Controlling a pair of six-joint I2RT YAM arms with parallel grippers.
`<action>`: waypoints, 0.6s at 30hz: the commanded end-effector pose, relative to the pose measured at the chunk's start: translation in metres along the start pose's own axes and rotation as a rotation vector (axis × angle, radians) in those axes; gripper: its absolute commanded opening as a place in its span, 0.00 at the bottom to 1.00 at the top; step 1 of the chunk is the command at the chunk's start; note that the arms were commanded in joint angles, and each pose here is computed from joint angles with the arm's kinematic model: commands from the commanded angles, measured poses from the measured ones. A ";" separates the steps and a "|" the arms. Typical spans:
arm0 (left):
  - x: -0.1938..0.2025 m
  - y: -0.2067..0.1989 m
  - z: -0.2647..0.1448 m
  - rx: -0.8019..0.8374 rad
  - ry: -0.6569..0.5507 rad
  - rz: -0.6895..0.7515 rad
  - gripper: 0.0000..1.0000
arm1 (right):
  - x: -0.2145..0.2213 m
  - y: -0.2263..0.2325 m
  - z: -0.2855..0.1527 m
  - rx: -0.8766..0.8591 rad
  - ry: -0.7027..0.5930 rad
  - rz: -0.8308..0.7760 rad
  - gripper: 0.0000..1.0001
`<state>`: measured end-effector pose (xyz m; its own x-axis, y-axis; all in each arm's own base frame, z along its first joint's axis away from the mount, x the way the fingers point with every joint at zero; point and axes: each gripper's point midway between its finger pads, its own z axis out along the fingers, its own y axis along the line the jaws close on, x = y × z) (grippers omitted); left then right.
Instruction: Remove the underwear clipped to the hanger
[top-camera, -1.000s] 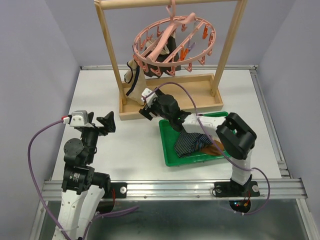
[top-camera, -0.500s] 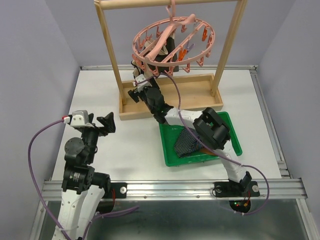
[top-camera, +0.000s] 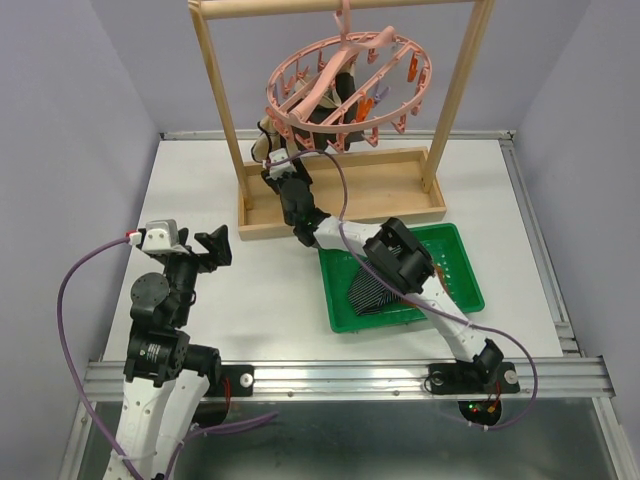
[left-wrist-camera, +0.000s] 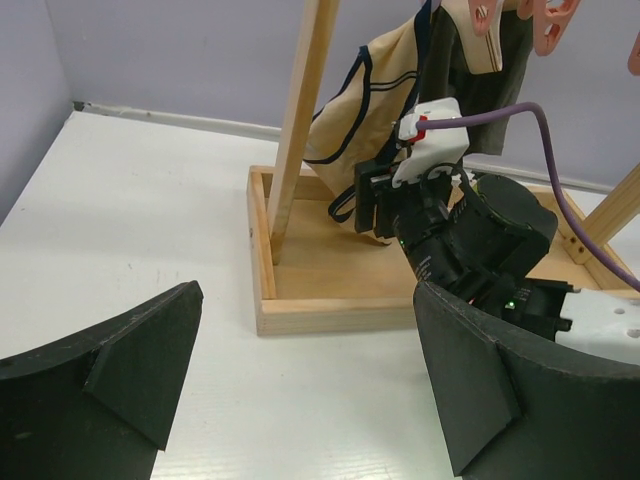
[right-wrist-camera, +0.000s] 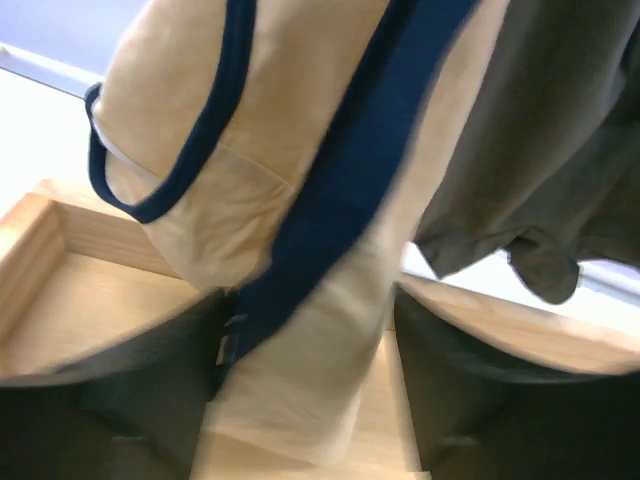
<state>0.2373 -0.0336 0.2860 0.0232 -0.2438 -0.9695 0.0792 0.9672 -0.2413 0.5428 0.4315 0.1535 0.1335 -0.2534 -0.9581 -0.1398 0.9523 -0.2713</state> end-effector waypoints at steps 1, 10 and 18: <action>-0.025 -0.004 -0.001 0.003 -0.060 -0.010 0.98 | -0.039 -0.013 0.004 0.071 -0.092 0.093 0.48; -0.031 -0.005 -0.003 0.005 -0.070 -0.014 0.98 | -0.057 -0.003 -0.029 -0.228 -0.129 0.031 0.01; -0.039 -0.019 0.001 0.070 -0.090 -0.041 0.98 | -0.105 -0.010 -0.146 -0.693 -0.230 0.005 0.01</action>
<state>0.2377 -0.0359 0.2899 0.0187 -0.2567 -0.9663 0.0881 0.9631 -0.2541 0.4363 0.4140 0.1792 0.2029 -0.2976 -0.9329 -0.5849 0.7272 -0.3592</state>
